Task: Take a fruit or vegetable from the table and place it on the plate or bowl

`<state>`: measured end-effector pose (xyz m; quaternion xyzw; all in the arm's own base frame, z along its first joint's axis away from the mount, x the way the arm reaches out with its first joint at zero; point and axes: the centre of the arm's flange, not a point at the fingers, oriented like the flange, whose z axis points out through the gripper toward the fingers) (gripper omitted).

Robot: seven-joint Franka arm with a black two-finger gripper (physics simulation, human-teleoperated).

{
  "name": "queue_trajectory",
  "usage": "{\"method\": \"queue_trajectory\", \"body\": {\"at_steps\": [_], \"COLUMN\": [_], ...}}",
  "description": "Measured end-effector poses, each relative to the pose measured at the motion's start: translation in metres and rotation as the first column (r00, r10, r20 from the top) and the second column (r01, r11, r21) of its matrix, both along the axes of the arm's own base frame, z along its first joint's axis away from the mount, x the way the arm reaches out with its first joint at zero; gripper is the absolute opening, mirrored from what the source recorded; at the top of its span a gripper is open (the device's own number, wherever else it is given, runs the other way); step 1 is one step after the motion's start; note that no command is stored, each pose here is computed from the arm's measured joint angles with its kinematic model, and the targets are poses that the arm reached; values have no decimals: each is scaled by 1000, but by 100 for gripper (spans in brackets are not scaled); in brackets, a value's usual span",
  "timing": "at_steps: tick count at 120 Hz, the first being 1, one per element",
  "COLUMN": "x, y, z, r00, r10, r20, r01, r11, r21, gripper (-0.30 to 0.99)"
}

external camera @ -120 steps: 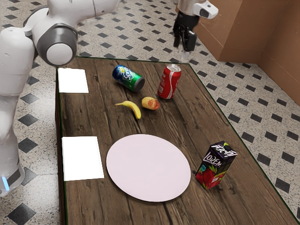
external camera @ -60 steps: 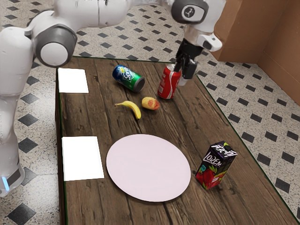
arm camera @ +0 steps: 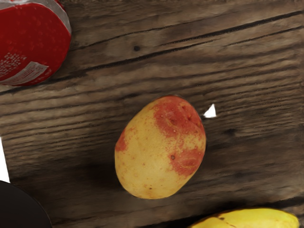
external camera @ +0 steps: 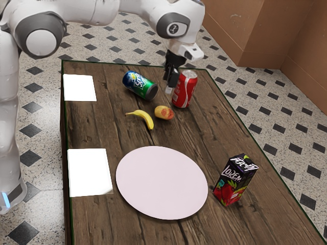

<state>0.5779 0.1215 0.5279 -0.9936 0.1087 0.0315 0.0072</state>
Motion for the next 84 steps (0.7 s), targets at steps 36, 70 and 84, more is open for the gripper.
{"method": "queue_trajectory", "body": {"at_steps": [36, 70, 84], "x": [11, 8, 9], "y": [5, 0, -1], "z": [-53, -79, -88], "r00": [995, 986, 980], "r10": [-98, -167, -197], "r20": [-20, -20, -20], "r01": [98, 167, 196], "r11": [995, 986, 980], "r21": [-5, -18, -21], "gripper": [69, 69, 69]}}
